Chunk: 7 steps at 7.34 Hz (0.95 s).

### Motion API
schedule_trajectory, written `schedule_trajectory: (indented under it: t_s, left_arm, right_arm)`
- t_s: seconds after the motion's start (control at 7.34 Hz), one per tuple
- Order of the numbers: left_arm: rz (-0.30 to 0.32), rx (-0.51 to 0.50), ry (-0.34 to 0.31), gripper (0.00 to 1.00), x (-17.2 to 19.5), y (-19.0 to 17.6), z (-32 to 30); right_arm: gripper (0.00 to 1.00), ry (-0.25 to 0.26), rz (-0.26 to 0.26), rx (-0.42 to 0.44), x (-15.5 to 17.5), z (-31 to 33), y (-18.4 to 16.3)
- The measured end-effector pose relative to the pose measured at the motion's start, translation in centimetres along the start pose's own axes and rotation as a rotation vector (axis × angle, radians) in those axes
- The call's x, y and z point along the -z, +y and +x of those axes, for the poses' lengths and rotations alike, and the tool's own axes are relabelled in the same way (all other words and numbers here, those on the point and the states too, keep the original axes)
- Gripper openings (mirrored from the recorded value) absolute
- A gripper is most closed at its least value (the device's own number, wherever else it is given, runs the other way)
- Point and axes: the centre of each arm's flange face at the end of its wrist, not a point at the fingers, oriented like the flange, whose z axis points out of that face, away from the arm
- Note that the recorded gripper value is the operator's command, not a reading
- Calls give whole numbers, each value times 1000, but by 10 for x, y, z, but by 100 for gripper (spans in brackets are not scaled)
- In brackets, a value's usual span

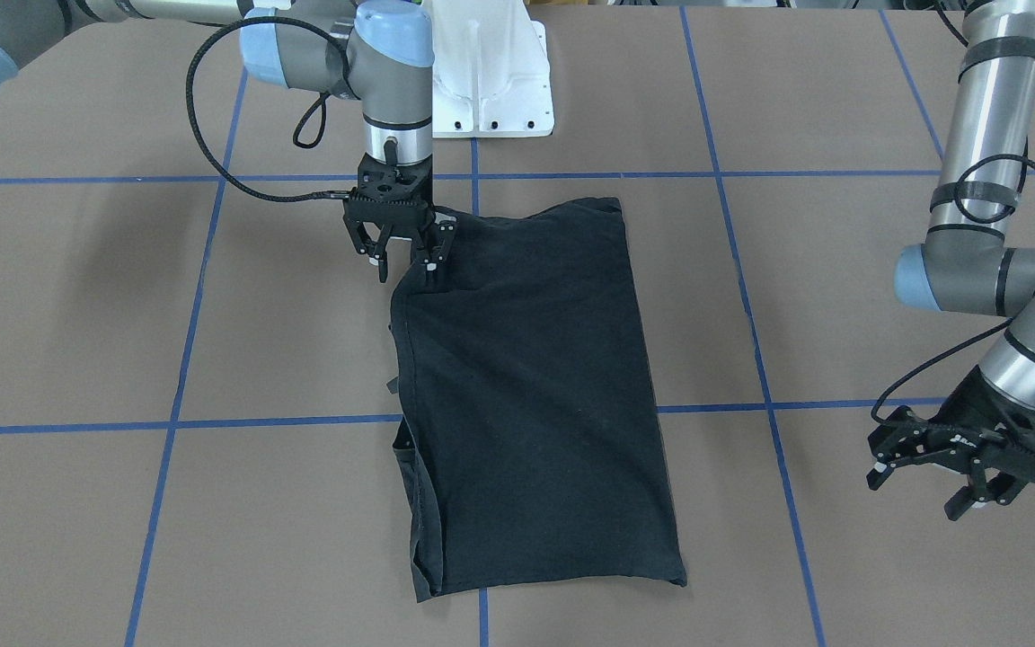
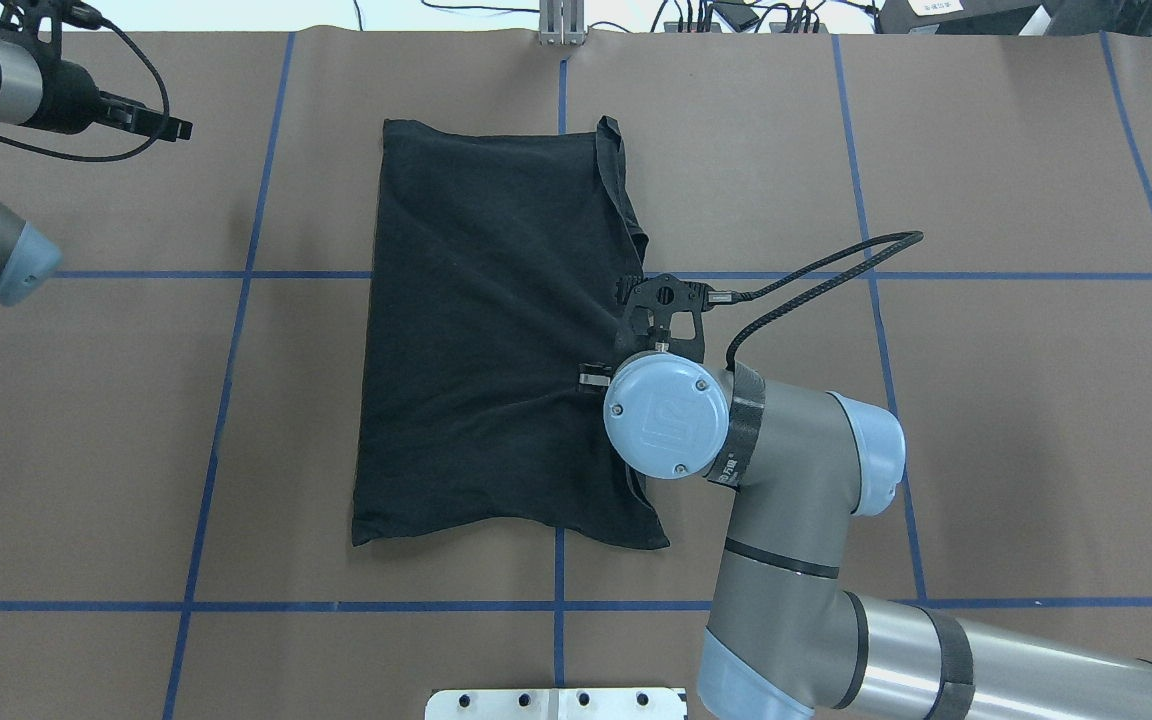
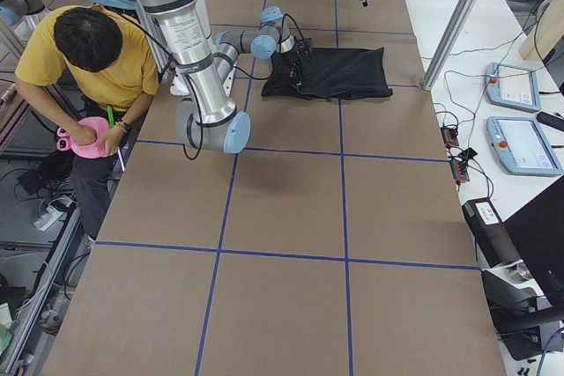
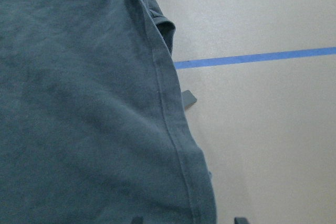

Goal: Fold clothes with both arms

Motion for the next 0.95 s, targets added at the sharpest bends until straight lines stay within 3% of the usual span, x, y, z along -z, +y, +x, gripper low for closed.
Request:
schedule_trajectory:
  t_s: [0.14, 0.27, 0.68, 0.95]
  left_arm:
    - [-1, 0, 1, 100, -1, 0, 1]
    - [-1, -1, 1, 100, -1, 1, 1]
    - [-2, -1, 1, 100, -1, 1, 1]
    - [-1, 2, 1, 100, -1, 1, 1]
  right_arm:
    - [99, -10, -12, -16, 4, -4, 10]
    - [90, -9, -28, -39, 6, -7, 24]
    - [1, 20, -51, -69, 2, -13, 66]
    - [0, 30, -38, -44, -2, -10, 58]
